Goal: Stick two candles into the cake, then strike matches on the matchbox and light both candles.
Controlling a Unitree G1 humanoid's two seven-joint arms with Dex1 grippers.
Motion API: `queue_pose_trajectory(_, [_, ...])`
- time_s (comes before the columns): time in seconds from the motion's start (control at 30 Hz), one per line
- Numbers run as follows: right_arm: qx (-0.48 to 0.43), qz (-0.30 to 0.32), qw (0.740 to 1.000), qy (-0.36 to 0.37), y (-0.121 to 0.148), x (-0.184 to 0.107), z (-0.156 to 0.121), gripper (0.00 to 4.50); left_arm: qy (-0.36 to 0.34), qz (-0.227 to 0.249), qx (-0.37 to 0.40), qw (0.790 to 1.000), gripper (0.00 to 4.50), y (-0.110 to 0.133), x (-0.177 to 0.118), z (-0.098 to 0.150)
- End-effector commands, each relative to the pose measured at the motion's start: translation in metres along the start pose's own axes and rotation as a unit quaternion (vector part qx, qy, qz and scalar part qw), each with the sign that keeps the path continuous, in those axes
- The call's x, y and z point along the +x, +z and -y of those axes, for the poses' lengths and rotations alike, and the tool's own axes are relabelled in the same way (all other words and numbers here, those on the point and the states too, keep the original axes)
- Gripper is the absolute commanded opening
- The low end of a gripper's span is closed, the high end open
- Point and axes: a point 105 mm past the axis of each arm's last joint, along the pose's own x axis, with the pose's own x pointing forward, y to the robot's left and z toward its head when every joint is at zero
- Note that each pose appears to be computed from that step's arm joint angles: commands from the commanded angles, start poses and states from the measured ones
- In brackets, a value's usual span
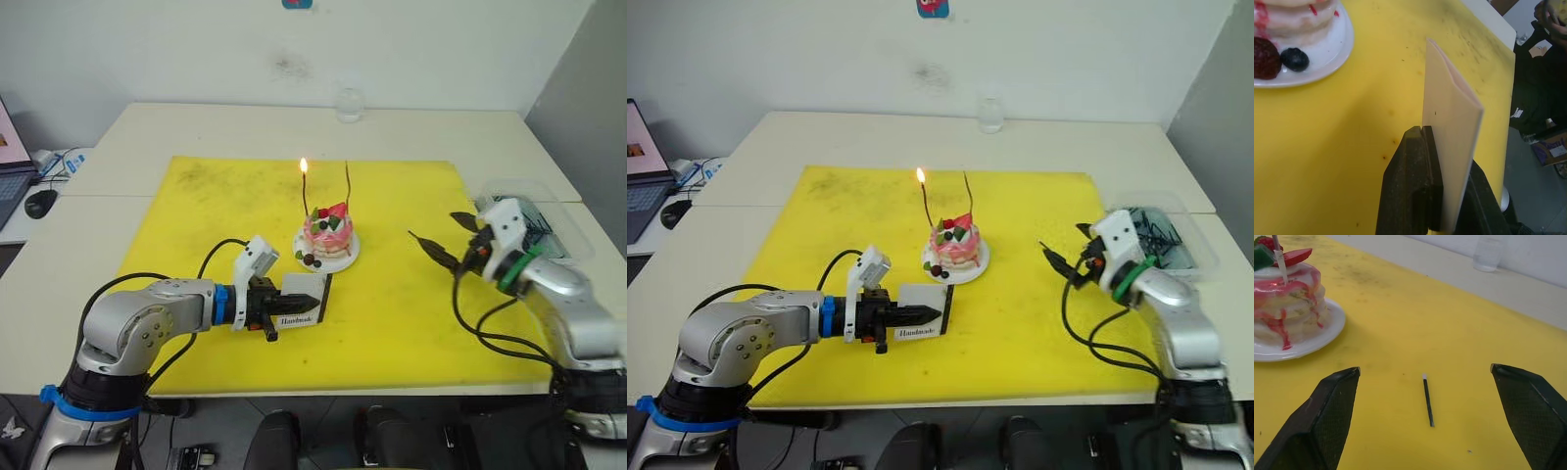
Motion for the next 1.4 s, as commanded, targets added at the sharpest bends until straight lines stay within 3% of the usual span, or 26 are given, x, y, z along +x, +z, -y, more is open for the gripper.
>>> queue_pose_trajectory(0.03, [-0.016,0.012,1.0,-0.012,-0.001,0.011,0.007,4.46,0.0,0.007,0.021,1.0,0.0,0.009,-0.005,0.002])
queue_pose_trajectory(0.43, [0.002,-0.021,0.999,-0.036,-0.039,0.035,0.017,4.46,0.009,0.011,0.018,1.0,0.0,0.007,-0.011,0.004])
queue_pose_trajectory(0.47, [0.005,-0.025,0.999,-0.038,-0.041,0.035,0.018,4.3,0.009,0.011,0.017,1.0,0.0,0.007,-0.011,0.004])
queue_pose_trajectory(0.53, [0.019,-0.025,0.998,-0.047,-0.042,0.037,0.018,3.86,0.01,0.01,0.017,1.0,0.0,0.006,-0.011,0.004])
queue_pose_trajectory(0.9, [-0.001,-0.052,0.998,-0.024,-0.041,0.04,0.007,0.03,0.008,0.009,0.02,1.0,0.0,0.008,-0.011,0.004])
queue_pose_trajectory(1.23, [-0.022,-0.021,1.0,0.005,-0.003,0.033,-0.005,0.03,-0.004,0.009,0.018,1.0,0.0,0.01,-0.014,0.009])
queue_pose_trajectory(1.4, [-0.034,0.007,0.999,0.03,0.03,0.003,-0.033,0.03,-0.015,-0.004,-0.005,1.0,0.0,0.005,-0.024,0.011])
